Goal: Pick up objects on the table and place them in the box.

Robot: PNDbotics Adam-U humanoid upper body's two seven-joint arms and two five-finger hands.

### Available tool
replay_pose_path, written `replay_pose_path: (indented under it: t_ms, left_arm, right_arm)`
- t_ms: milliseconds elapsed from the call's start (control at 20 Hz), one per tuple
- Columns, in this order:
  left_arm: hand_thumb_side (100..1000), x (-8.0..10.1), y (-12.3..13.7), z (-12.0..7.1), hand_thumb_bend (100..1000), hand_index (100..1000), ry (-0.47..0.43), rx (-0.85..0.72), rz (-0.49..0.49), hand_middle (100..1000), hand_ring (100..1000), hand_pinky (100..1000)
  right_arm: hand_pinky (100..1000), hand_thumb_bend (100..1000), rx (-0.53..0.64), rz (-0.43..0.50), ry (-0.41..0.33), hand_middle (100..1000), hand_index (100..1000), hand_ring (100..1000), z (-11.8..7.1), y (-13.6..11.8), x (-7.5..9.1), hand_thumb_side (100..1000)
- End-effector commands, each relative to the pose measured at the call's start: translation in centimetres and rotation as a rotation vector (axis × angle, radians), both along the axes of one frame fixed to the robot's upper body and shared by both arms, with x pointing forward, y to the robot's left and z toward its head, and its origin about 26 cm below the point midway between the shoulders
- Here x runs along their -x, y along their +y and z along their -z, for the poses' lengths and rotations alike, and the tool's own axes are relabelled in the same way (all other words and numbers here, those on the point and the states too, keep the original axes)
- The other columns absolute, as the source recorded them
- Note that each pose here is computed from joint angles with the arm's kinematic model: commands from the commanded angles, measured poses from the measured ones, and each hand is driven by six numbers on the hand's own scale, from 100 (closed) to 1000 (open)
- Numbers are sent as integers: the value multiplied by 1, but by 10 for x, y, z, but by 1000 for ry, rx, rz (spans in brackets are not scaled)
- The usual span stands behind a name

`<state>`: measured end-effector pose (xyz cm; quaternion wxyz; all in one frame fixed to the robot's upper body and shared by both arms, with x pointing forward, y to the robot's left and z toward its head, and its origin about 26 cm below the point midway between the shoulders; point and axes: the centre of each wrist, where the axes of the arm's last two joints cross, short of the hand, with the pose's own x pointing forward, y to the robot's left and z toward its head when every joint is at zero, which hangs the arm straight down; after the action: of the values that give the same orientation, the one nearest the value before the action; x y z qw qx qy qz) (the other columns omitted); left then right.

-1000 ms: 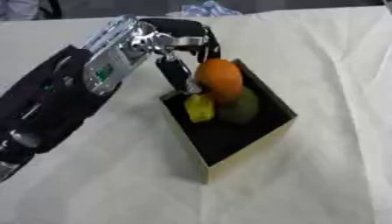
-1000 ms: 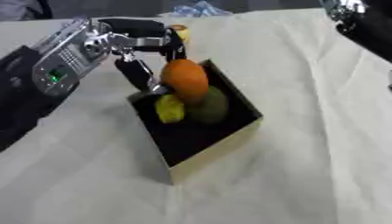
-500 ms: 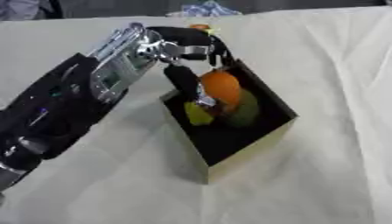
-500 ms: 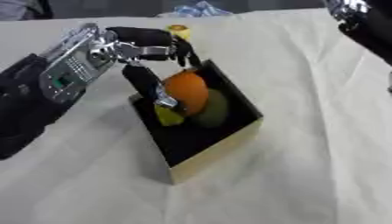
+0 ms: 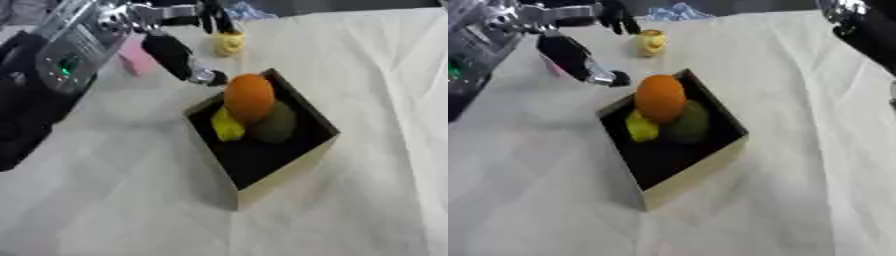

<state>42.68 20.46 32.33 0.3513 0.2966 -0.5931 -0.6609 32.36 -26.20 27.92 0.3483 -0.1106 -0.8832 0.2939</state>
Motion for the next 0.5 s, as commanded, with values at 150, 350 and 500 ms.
replay_pose_path:
  t_ms: [150,350,500]
  left_arm:
    - [473,-40,77,-11,538,869,-19,19,-286,776,794,829]
    - [477,-57,98,-2,557,875,-16,30,-348,776,794,829]
    - [485,-66,105,6,586,888,12,39,-382,783,799,830]
  right_arm:
    - [921,100,15,11,-47,656,728,956,-12,-4,6,624]
    - [921,100,16,7,-55,656,728,956,-15,-3,6,624]
    - [921,100,16,6,-59,656,727,956,-16,-3,6,626]
